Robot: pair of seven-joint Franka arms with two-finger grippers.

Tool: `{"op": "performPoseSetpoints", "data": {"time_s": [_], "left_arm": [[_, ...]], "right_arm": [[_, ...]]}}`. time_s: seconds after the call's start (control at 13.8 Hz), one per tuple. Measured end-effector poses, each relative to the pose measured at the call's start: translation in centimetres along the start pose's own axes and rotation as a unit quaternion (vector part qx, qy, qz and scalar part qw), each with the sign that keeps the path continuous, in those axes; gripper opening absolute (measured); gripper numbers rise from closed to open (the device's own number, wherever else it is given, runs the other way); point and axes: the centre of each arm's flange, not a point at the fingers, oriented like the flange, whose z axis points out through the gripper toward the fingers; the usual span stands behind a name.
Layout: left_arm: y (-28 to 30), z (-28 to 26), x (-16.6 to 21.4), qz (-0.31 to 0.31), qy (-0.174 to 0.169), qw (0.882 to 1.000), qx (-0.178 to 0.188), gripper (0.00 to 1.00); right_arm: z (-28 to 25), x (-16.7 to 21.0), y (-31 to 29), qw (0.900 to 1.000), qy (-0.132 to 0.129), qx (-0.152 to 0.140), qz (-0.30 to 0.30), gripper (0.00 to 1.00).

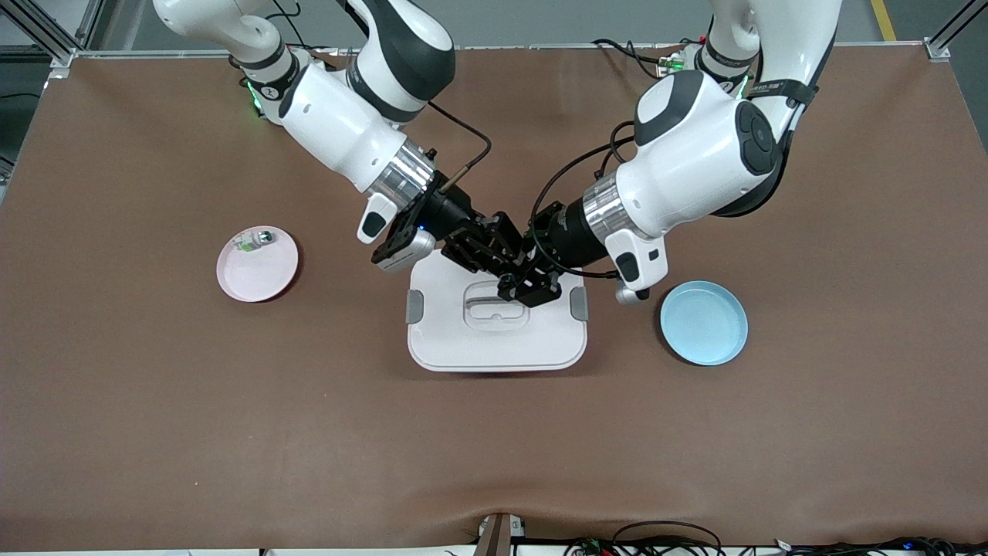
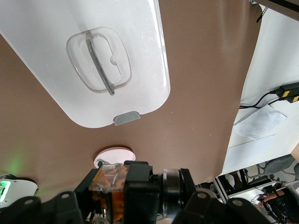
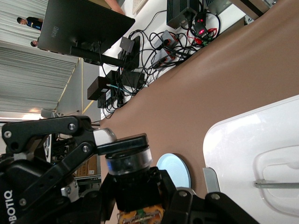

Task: Transfer orange switch to right arm and place
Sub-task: 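Close the right gripper on the switch beside the left gripper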

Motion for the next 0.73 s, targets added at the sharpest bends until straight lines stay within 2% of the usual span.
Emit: {"op": "performPoseSetpoints", "data": {"time_s": [0.07,0.15,0.29,0.73], "left_arm": [[0.0,0.0,0.0,0.001,0.0,1.0,0.0,0.73],[0.0,0.0,0.0,0.002,0.0,1.0,-0.001,0.79],[0.1,-0.3,-0.4,0.004,-0.002,1.0,-0.004,0.98],[0.9,-1.8,0.3,0.007,0.001,1.0,-0.02,1.0]], "right_arm": [[0.0,0.0,0.0,1.0,0.0,0.0,0.0,0.41],[0.1,0.0,0.1,1.0,-0.001,-0.001,0.006,0.41],[0.7,-0.1,0.6,1.0,-0.003,-0.006,0.014,0.41],[0.7,0.6,0.4,1.0,0.001,-0.004,0.014,0.41]]}}
